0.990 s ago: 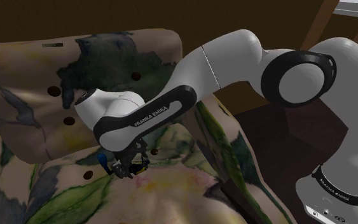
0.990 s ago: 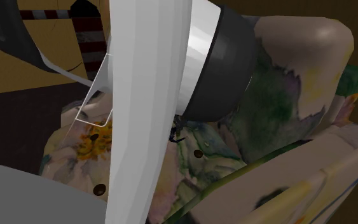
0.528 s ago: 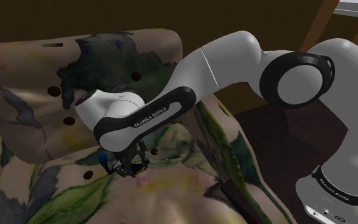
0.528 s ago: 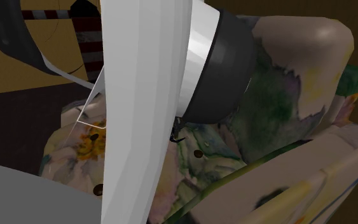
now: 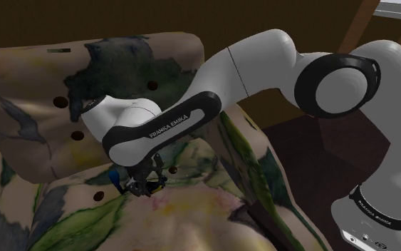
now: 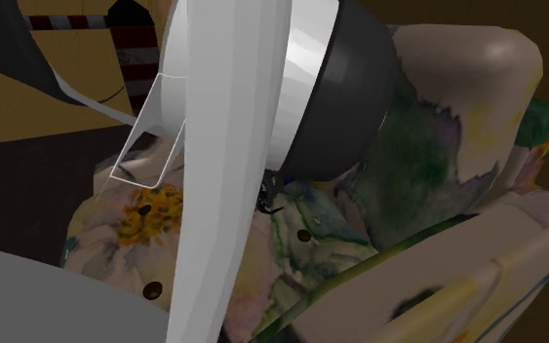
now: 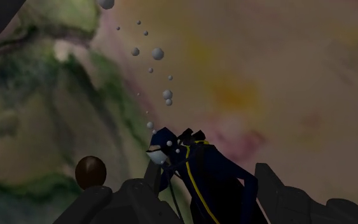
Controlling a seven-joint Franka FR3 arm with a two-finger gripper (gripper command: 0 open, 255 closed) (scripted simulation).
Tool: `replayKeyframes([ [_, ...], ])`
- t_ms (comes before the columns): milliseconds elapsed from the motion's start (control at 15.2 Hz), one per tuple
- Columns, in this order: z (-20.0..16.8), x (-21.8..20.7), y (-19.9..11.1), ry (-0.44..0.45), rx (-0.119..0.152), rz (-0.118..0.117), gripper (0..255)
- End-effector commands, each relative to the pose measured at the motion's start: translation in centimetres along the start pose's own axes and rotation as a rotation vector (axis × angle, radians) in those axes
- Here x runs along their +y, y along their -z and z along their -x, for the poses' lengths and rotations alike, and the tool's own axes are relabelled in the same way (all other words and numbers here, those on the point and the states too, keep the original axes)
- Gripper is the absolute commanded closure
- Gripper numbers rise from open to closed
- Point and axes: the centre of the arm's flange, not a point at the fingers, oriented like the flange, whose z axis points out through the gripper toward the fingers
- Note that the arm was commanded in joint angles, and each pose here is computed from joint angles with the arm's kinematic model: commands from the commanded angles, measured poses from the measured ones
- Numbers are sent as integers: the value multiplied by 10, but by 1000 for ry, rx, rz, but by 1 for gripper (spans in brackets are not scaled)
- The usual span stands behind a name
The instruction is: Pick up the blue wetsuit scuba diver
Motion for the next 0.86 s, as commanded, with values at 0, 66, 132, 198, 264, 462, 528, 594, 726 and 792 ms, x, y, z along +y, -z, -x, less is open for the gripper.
replayKeyframes([
  [0, 3, 1, 10, 0, 0, 0, 255],
  [66, 4, 2, 15, 0, 0, 0, 255],
  [132, 6, 2, 20, 0, 0, 0, 255],
  [198, 7, 3, 25, 0, 0, 0, 255],
  [264, 9, 3, 30, 0, 0, 0, 255],
  [462, 13, 5, 45, 0, 0, 0, 255],
  [528, 14, 6, 50, 0, 0, 0, 255],
  [594, 16, 6, 55, 0, 0, 0, 255],
  [726, 17, 7, 61, 0, 0, 0, 255],
  [792, 17, 7, 61, 0, 0, 0, 255],
])
